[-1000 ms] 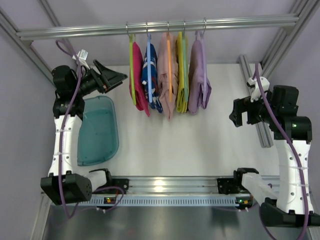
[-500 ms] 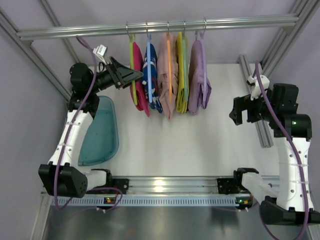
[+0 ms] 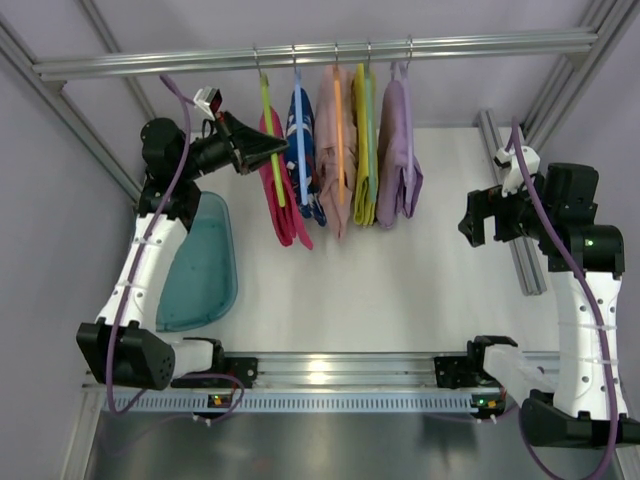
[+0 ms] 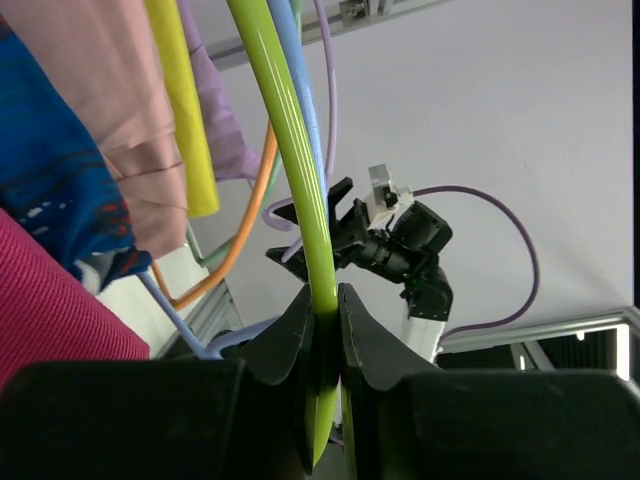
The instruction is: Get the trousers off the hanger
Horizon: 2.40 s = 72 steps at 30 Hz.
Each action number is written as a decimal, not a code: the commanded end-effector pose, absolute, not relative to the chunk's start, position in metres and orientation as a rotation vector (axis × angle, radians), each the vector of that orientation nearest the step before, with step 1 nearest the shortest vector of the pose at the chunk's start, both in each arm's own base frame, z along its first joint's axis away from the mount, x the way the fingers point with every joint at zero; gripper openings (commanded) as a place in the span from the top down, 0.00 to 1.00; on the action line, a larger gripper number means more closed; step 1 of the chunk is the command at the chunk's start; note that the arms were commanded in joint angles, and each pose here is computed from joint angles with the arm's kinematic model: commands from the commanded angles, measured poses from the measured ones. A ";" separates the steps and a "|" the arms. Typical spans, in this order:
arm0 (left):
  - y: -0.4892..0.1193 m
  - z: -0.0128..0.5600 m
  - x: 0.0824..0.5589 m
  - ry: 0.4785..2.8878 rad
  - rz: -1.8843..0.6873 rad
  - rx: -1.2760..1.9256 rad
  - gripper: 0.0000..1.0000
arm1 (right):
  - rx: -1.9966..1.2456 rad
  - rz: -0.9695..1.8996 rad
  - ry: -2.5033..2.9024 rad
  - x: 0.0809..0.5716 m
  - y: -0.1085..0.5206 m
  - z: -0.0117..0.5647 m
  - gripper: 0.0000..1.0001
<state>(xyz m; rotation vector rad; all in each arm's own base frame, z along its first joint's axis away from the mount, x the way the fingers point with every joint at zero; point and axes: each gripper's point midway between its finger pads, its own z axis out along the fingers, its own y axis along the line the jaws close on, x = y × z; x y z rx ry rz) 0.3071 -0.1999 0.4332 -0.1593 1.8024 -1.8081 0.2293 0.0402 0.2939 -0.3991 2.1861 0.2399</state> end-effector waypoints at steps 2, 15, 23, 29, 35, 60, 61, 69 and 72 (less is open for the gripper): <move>-0.197 0.487 0.300 1.732 -1.830 -0.181 1.00 | -0.413 0.215 2.108 0.233 0.039 0.312 0.01; -0.191 0.587 0.283 1.482 -1.770 0.008 1.00 | -0.412 0.214 2.110 0.235 0.039 0.314 0.01; -0.184 0.621 0.251 1.288 -1.723 0.129 1.00 | -0.407 0.238 2.111 0.237 0.042 0.315 0.01; -0.185 0.611 0.243 1.312 -1.724 0.142 1.00 | -0.424 0.370 2.010 0.235 0.063 0.351 0.00; -0.187 0.556 0.238 1.433 -1.728 0.089 1.00 | -0.403 0.566 1.817 0.238 0.093 0.418 0.01; -0.179 0.468 0.166 1.385 -1.392 0.367 1.00 | -0.632 1.372 1.537 0.237 0.361 0.548 0.02; -0.178 0.468 0.166 1.391 -1.379 0.366 1.00 | -0.625 1.392 1.549 0.235 0.369 0.547 0.02; -0.175 0.480 0.147 1.322 -1.302 0.440 1.00 | -0.533 1.443 1.707 0.252 0.422 0.506 0.04; -0.174 0.483 0.142 1.307 -1.293 0.454 1.00 | -0.600 1.529 1.698 0.244 0.443 0.499 0.02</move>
